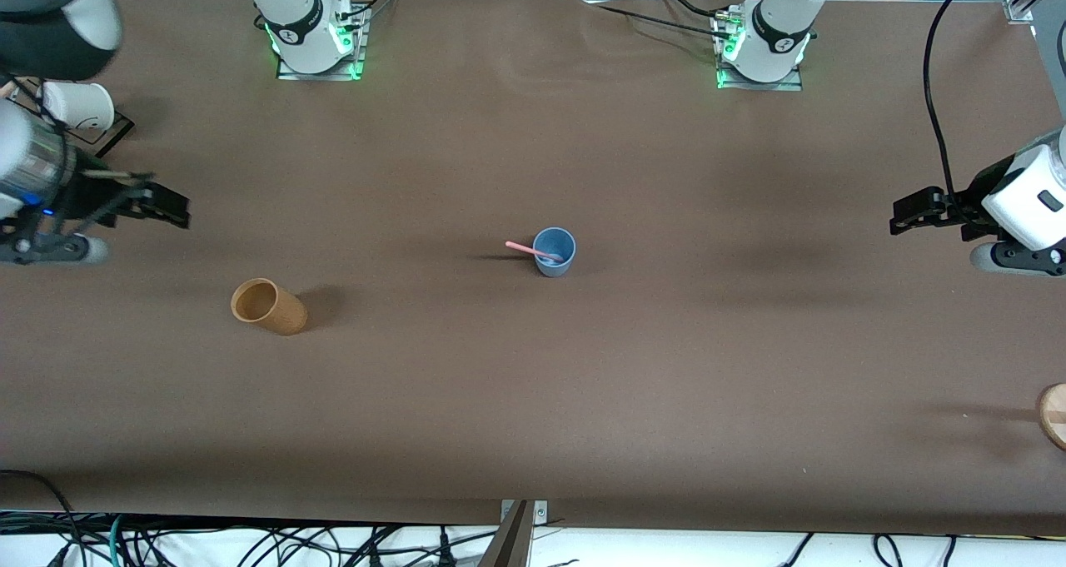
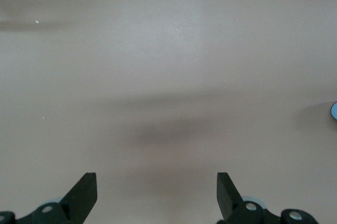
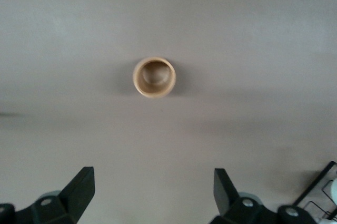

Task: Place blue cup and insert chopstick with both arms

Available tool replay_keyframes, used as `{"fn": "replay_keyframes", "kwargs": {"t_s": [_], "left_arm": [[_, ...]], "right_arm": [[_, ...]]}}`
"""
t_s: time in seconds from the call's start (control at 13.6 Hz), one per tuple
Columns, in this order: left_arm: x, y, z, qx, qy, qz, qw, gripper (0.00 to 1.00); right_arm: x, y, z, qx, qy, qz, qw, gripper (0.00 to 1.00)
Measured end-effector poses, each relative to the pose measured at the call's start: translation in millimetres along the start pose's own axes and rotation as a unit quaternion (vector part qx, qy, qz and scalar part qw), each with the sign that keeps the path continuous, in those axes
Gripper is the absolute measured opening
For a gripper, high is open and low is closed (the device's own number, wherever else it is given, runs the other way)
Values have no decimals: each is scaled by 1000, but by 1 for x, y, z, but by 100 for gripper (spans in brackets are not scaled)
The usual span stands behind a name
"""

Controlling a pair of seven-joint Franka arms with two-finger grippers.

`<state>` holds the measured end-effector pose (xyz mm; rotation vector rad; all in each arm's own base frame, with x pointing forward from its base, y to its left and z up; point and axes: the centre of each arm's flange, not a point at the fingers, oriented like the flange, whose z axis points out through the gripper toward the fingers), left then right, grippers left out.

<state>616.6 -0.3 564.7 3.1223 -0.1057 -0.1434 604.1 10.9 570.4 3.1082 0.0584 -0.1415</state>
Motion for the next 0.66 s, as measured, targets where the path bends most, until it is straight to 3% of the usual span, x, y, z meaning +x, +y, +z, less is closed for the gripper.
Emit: {"fn": "replay_keyframes", "kwargs": {"t_s": [0.29, 0.66], "left_arm": [[0, 0, 0, 0, 0, 0, 1000, 100], [0, 0, 0, 0, 0, 0, 1000, 100]], "right_arm": [[-37, 8, 6, 20, -11, -8, 1000, 100], [-67, 3, 19, 30, 21, -1, 999, 100]]}}
